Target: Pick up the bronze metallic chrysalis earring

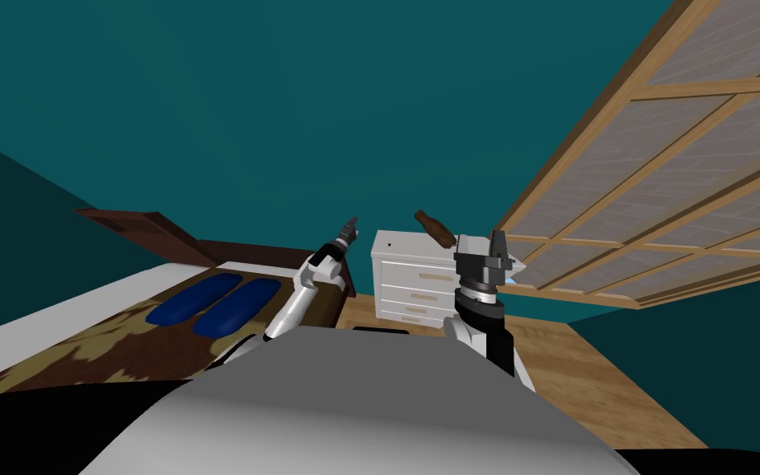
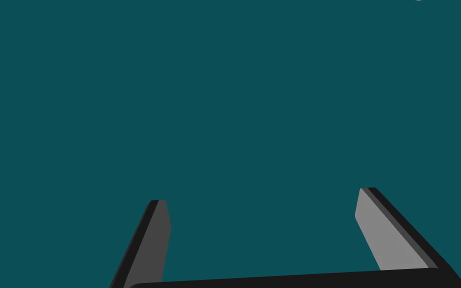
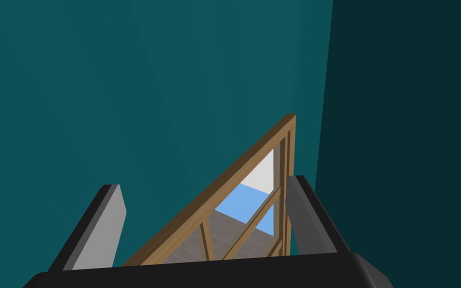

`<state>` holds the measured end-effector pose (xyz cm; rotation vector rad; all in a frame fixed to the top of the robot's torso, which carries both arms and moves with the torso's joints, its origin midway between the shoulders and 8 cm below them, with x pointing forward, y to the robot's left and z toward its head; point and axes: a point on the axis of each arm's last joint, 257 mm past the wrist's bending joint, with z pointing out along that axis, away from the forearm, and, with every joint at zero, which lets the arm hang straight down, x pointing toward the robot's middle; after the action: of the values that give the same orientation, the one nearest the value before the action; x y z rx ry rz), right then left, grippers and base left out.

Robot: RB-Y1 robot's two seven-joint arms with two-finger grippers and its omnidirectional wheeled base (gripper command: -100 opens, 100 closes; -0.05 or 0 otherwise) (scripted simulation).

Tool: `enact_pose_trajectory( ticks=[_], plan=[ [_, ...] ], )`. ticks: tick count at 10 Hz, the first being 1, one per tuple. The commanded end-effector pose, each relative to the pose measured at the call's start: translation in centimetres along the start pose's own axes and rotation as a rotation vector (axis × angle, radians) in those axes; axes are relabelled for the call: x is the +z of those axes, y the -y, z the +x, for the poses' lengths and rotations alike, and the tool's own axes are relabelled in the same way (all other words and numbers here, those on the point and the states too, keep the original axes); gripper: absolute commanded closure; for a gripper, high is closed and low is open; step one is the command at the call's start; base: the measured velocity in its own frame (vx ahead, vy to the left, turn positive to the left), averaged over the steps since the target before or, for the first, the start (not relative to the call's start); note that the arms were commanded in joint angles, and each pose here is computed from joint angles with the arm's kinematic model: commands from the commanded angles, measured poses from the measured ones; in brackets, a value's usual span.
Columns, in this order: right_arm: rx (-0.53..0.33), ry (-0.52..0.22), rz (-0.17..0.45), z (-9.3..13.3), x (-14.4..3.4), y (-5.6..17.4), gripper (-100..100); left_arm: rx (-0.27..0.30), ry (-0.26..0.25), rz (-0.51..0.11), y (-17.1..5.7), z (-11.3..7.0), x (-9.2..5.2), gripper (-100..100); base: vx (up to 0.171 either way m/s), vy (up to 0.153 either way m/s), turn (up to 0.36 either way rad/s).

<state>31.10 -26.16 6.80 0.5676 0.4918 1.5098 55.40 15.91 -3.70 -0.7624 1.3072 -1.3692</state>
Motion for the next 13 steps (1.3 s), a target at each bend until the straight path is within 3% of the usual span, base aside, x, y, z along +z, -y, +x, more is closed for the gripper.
enact_pose_trajectory(
  ticks=[1, 2, 3, 5, 7, 8, 9, 10, 12, 13],
  plan=[
    [0.000, 0.000, 0.000, 0.0, 0.0, 0.0, 0, 0.014, -0.017, -0.023, 0.2, 0.2, 1.1, -100, 0.013, -0.003, -0.006],
    [0.000, 0.000, 0.000, 0.0, 0.0, 0.0, 0, 0.014, -0.019, -0.048, -0.4, 0.3, 1.1, -100, 0.008, 0.000, -0.002],
    [0.000, 0.000, 0.000, 0.0, 0.0, 0.0, 0, 0.034, -0.042, -0.079, -1.1, 0.4, 2.2, -100, 0.011, -0.003, -0.006],
    [0.000, 0.000, 0.000, 0.0, 0.0, 0.0, 0, 0.040, -0.050, -0.115, -1.4, 0.6, 2.5, -100, 0.010, -0.004, -0.002],
    [0.000, 0.000, 0.000, 0.0, 0.0, 0.0, 0, 0.068, -0.076, -0.153, -1.6, 0.9, 4.0, -100, 0.012, -0.008, -0.004],
    [0.000, 0.000, 0.000, 0.0, 0.0, 0.0, 0, 0.069, -0.079, -0.181, -2.3, 0.9, 3.8, -100, 0.007, -0.005, -0.001],
    [0.000, 0.000, 0.000, 0.0, 0.0, 0.0, 0, 0.093, -0.098, -0.219, -3.2, 0.9, 4.6, -100, 0.010, -0.013, -0.003],
    [0.000, 0.000, 0.000, 0.0, 0.0, 0.0, 0, 0.100, -0.105, -0.225, -2.6, 1.1, 5.1, -100, 0.015, -0.014, -0.001],
    [0.000, 0.000, 0.000, 0.0, 0.0, 0.0, 0, 0.128, -0.127, -0.290, -3.9, 1.0, 5.7, -100, 0.010, -0.010, -0.002],
    [0.000, 0.000, 0.000, 0.0, 0.0, 0.0, 0, 0.136, -0.133, -0.298, -3.4, 1.1, 6.1, -100, 0.012, -0.014, 0.000]
  ],
)
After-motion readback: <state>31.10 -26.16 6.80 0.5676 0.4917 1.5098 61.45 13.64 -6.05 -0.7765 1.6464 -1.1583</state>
